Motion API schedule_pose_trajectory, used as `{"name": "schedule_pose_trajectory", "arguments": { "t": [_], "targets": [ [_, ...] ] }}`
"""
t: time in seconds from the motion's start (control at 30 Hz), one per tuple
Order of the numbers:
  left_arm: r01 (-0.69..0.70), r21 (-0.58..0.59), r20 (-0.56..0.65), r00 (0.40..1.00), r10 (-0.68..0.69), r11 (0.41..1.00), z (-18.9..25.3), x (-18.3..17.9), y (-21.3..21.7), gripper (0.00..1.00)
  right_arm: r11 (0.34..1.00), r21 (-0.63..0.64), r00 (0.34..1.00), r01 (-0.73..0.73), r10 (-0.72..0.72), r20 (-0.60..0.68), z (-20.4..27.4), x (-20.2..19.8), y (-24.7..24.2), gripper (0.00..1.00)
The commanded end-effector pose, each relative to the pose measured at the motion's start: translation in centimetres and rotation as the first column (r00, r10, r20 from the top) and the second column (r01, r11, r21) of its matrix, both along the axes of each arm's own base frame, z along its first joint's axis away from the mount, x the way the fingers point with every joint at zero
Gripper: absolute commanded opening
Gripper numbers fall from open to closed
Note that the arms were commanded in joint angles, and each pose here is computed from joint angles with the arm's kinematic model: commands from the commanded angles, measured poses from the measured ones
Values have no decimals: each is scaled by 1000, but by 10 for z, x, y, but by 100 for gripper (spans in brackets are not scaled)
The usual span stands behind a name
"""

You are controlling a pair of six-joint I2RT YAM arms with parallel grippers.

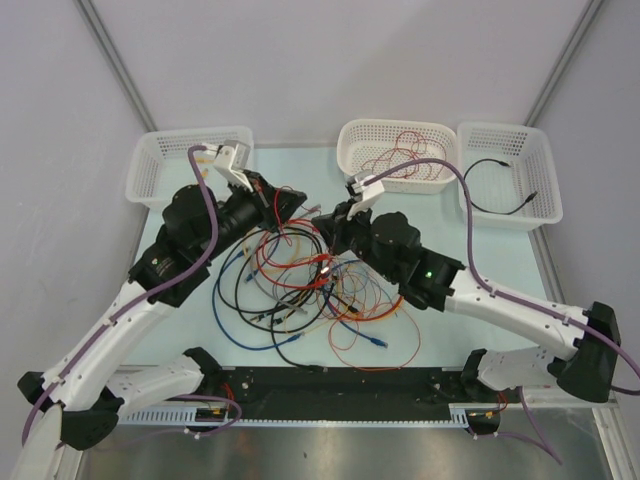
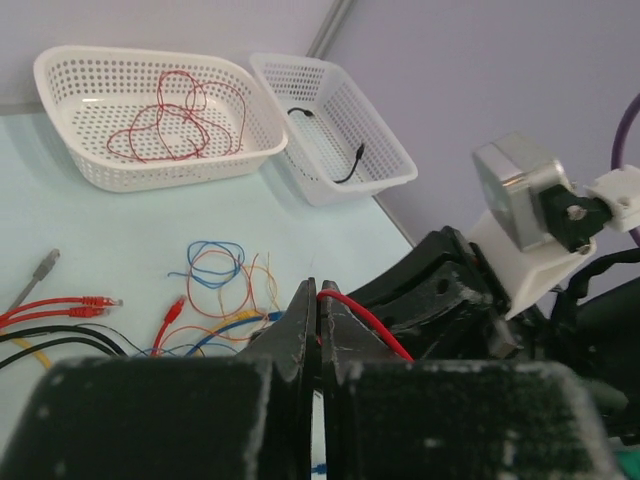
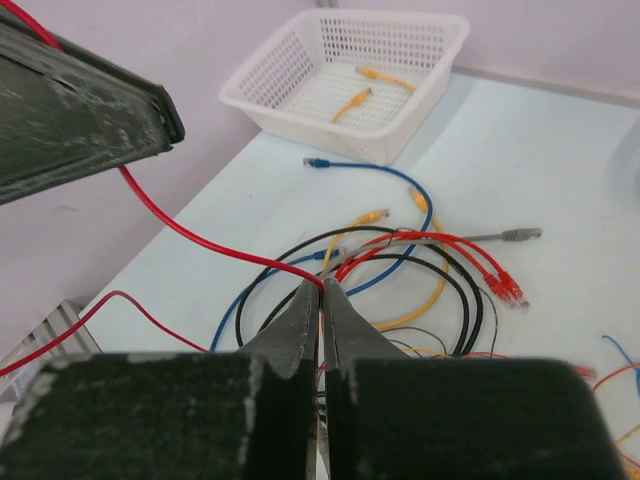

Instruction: Untangle the cables

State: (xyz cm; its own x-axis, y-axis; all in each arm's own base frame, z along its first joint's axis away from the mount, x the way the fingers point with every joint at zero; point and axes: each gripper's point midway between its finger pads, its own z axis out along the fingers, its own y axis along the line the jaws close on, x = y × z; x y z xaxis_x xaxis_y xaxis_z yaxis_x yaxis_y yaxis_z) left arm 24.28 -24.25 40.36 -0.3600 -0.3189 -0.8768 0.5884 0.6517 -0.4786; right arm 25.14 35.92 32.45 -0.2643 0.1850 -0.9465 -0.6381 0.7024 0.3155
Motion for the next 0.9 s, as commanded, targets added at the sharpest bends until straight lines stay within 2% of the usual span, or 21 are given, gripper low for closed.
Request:
{"name": "schedule_pose_trajectory", "arguments": {
  "t": [0.0,0.13,0.27,0.3,0.37,0.4,0.43,0.47,0.5,0.53,0.83,0.87],
  "targets": [
    [-69,-22,38,997,70,997,6,-1,18,1,987,154,992,45,-63,113,75,-12,-42,0],
    [-147,-6,24,989,147,989,-7,6,31,2,976,194,979,95,-127,162,121,-15,-78,0],
    [-221,21,-5,975,221,975,-26,12,45,11,968,205,957,144,-189,219,164,-21,-107,0],
    [-240,22,-4,971,240,971,-28,12,50,11,958,242,946,156,-216,241,189,-23,-117,0],
    [-294,35,-18,955,295,955,-39,15,60,28,956,235,932,174,-237,274,208,-25,-127,0],
    [-315,31,-17,949,316,949,-40,14,66,40,953,241,925,182,-249,286,219,-26,-132,0],
    [-332,26,-23,943,332,943,-43,15,69,67,945,275,911,180,-265,315,245,-31,-143,0],
    [-355,37,-35,934,356,934,-51,17,73,82,948,252,910,194,-270,315,246,-28,-141,0],
    [-367,37,-41,929,368,930,-55,18,76,95,950,243,907,198,-272,322,251,-27,-141,0],
    [-373,32,-46,926,374,927,-56,17,78,100,944,264,899,199,-283,335,266,-30,-148,0],
    [-399,145,-146,897,418,906,-108,22,84,100,932,182,866,313,-359,348,270,1,-145,0],
    [-396,155,-155,895,418,905,-115,20,84,100,925,202,865,321,-373,336,275,3,-148,0]
  ]
}}
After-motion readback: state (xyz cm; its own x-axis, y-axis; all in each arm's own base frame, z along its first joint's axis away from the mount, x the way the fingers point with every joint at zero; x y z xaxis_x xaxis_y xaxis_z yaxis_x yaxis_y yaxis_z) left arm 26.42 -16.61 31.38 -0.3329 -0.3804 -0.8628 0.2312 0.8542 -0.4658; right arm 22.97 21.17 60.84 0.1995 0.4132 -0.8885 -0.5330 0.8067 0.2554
